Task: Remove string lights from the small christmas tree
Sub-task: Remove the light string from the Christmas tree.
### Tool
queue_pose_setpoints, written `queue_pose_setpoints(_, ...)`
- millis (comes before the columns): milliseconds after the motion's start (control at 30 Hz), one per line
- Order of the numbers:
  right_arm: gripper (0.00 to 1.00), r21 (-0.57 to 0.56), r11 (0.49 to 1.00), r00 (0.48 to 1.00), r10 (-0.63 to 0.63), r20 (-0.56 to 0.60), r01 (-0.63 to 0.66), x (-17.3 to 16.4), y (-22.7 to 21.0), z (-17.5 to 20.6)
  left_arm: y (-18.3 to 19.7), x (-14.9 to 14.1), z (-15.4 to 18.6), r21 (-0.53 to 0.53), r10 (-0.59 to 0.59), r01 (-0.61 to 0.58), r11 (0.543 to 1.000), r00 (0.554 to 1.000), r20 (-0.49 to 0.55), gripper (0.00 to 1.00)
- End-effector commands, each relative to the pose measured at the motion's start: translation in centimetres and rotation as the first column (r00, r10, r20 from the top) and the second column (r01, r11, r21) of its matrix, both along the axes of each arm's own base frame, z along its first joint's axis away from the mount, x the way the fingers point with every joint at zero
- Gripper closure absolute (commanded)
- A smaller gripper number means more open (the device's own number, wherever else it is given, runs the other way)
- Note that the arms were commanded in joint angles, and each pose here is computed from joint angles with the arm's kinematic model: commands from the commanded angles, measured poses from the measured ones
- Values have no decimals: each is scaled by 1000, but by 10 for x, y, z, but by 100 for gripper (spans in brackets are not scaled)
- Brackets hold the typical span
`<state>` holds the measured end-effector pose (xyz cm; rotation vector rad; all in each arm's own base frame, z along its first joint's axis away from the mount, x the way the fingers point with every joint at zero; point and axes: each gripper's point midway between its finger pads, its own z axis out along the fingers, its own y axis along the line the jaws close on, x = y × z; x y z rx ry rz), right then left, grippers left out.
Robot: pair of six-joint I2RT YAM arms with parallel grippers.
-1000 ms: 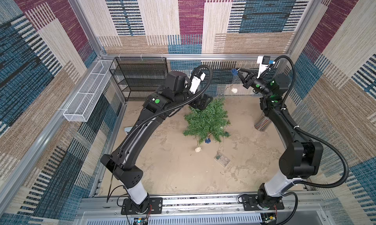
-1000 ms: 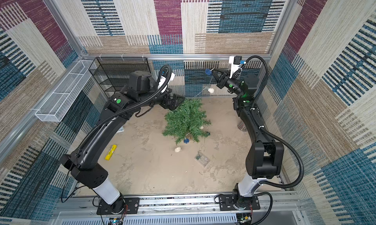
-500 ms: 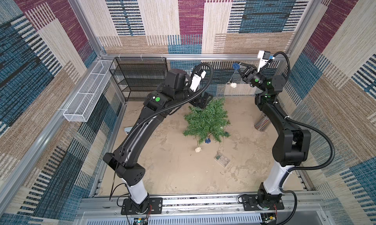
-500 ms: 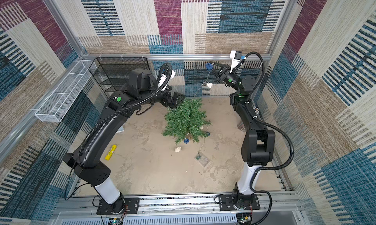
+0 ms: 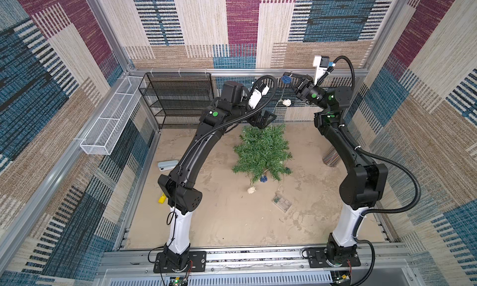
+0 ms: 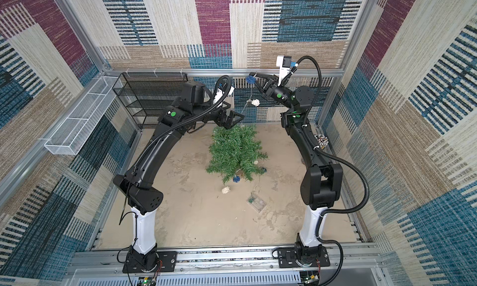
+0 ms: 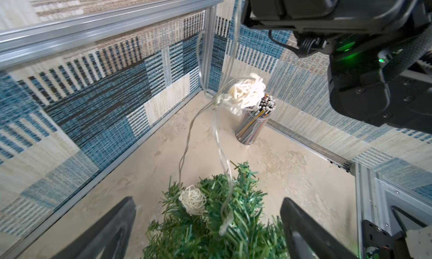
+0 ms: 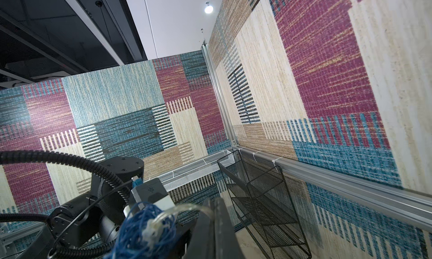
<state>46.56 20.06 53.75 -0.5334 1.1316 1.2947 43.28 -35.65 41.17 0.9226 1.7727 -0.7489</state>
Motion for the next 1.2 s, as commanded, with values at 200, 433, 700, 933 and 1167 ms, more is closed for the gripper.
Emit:
queue_pose_setpoints(200, 100, -2, 999, 999, 34, 6, -34, -15, 15, 13, -16, 18, 3, -56, -44, 48, 997, 997, 68, 4)
queue_pose_setpoints(433, 100, -7, 999, 999, 41, 15, -41, -29, 17, 21, -19, 41, 8, -149, -8, 16, 989, 998, 56, 34)
queue_pose_setpoints(700, 100, -33, 999, 1000, -1, -20, 0, -33, 13, 11, -24, 56, 17, -231, 13, -2, 973, 999, 46, 76)
queue_pose_setpoints(933, 70, -62, 998, 997, -19, -78, 15, -30, 10, -8, -13, 71, 21, -259, 97, -87, 962, 995, 28, 100)
queue_pose_setpoints(1167, 21, -109, 993, 991, -66, -115, 53, -34, 5, -23, 15, 96, 30, -300, 234, -220, 928, 972, 9, 100)
